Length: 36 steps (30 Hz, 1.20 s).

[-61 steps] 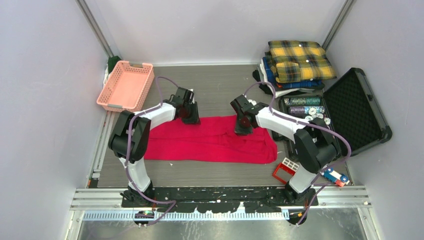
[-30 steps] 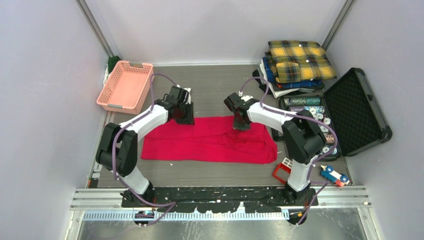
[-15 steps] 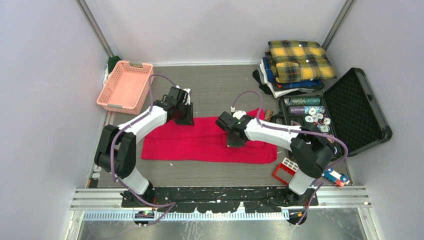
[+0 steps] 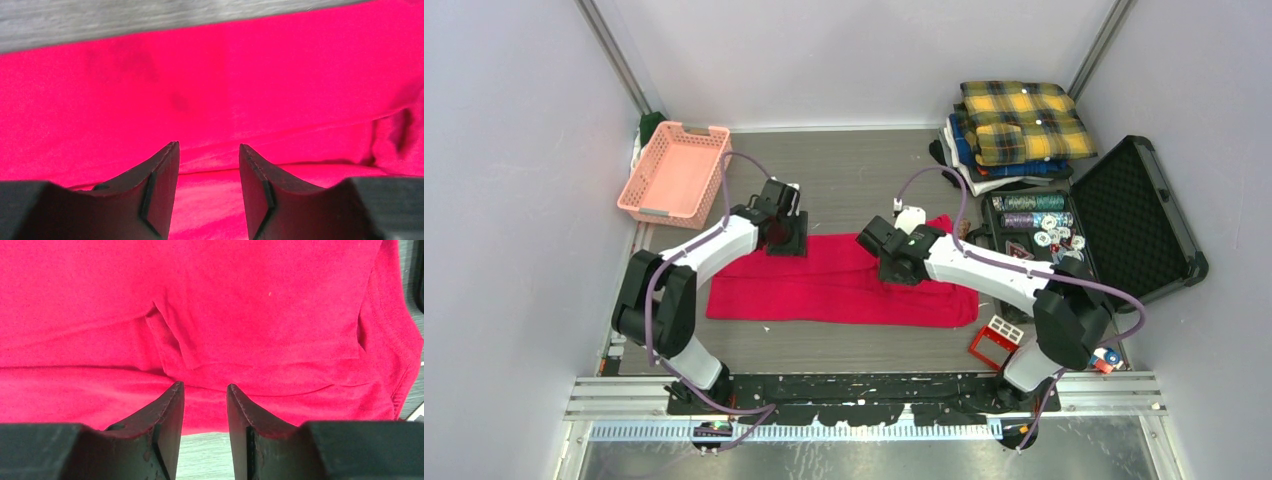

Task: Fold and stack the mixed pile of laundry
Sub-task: Fold the T-shirt at the center of the board.

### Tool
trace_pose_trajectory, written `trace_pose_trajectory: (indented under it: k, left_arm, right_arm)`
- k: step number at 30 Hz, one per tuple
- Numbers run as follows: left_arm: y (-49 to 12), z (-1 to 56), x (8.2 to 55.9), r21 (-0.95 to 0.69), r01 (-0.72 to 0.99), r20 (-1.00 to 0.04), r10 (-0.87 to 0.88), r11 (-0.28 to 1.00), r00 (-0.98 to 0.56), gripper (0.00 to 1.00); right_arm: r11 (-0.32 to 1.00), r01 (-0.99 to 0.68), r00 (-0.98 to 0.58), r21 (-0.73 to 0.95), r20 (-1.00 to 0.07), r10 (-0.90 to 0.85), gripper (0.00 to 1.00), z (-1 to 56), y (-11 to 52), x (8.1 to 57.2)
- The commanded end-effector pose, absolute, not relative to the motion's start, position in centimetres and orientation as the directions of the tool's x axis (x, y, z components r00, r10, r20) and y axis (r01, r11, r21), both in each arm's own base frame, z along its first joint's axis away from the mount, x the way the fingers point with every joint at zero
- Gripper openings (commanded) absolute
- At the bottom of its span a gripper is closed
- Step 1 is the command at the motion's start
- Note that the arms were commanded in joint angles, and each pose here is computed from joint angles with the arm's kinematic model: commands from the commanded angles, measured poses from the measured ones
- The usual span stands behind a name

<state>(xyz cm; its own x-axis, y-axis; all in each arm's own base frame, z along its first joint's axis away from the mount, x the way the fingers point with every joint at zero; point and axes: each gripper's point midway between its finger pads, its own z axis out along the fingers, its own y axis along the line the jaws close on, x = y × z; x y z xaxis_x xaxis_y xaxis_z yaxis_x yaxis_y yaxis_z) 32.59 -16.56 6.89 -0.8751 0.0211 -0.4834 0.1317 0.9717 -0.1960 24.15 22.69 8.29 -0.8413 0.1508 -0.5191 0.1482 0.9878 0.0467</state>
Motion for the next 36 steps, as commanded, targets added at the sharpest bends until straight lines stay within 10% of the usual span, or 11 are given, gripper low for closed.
trace_pose_trajectory:
  k: [1, 25, 36]
  left_arm:
    - [-14.8, 6.1, 31.8, -0.12, 0.073, -0.475, 0.008, 0.99, -0.88, 0.51]
    - [-10.6, 1.0, 23.4, -0.021, -0.105, -0.27, -0.106, 0.994, -0.957, 0.56]
    - [-14.7, 0.2, 19.0, -0.301, -0.179, -0.131, -0.226, 0.937, -0.965, 0.55]
  right_arm:
    - [0.969, 0.238, -0.762, 0.059, -0.607, 0.225, 0.43, 10.5, 21.8, 26.7]
    - [0.971, 0.232, -0.858, 0.066, -0.456, 0.236, 0.42, -0.6, 28.2, 34.6]
    - [0.981, 0.142, -0.893, 0.136, -0.411, 0.186, 0.39, -0.8, 33.1, 42.1]
